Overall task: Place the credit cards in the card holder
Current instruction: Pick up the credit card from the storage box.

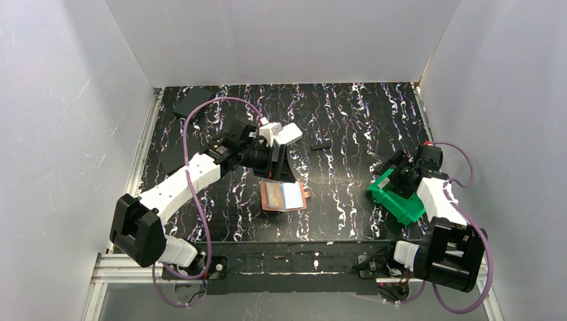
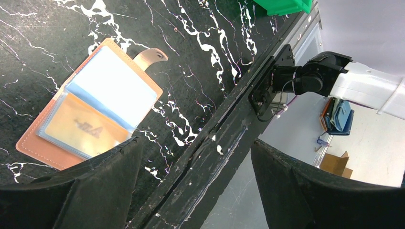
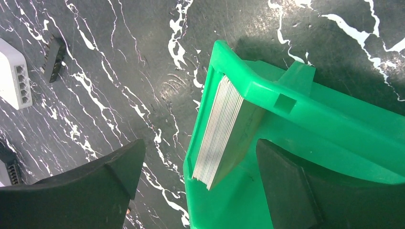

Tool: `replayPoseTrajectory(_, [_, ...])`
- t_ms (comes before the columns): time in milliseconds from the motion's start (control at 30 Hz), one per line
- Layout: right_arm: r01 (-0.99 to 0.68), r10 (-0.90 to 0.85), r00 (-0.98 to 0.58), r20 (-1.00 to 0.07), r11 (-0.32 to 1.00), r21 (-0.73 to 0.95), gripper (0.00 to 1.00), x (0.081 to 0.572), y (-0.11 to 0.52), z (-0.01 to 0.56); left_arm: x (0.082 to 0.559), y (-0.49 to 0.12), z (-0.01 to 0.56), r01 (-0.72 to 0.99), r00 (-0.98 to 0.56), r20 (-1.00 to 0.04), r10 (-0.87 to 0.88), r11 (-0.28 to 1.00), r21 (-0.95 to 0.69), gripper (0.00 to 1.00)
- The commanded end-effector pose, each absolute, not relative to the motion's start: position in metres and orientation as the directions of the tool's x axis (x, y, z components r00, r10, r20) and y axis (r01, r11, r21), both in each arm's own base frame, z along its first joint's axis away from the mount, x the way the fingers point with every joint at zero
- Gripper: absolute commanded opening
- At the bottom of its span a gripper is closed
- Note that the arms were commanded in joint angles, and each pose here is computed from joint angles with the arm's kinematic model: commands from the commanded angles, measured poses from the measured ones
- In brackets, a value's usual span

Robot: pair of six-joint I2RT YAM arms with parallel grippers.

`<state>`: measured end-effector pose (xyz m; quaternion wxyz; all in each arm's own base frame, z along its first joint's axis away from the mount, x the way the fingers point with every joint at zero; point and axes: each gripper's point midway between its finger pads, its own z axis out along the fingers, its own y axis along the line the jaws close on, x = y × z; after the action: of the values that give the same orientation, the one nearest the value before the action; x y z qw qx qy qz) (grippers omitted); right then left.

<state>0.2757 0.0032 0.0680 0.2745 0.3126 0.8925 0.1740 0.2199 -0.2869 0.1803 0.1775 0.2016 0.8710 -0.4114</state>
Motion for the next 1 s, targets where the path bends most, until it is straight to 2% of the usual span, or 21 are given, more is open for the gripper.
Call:
replayPoseTrajectory(0, [0.445,0.662,-0.625,-0.414,0.738,0.508,0.94,0.288,0.001,0.072,0.216,-0.285,0.18,0.509,-0.851,-0.475,0.223,0.573,-0.643,0.83])
replayPoseTrajectory(500, [0.409,0.666,-0.608,-0.432,0.729,0.55,0.79,0.298,0.005,0.083,0.217,-0.286,0.177,0.506,-0.854,-0.467,0.229,0.573,-0.645,0.83])
replayPoseTrajectory(700, [0.421,0.673,-0.603,-0.429,0.725,0.545,0.63,0.297,0.004,0.082,0.217,-0.286,0.178,0.506,-0.854,-0.467,0.228,0.571,-0.646,0.83])
replayPoseTrajectory(967, [0.428,0.674,-0.603,-0.427,0.725,0.54,0.47,0.295,0.003,0.081,0.216,-0.286,0.178,0.507,-0.854,-0.466,0.23,0.569,-0.648,0.83])
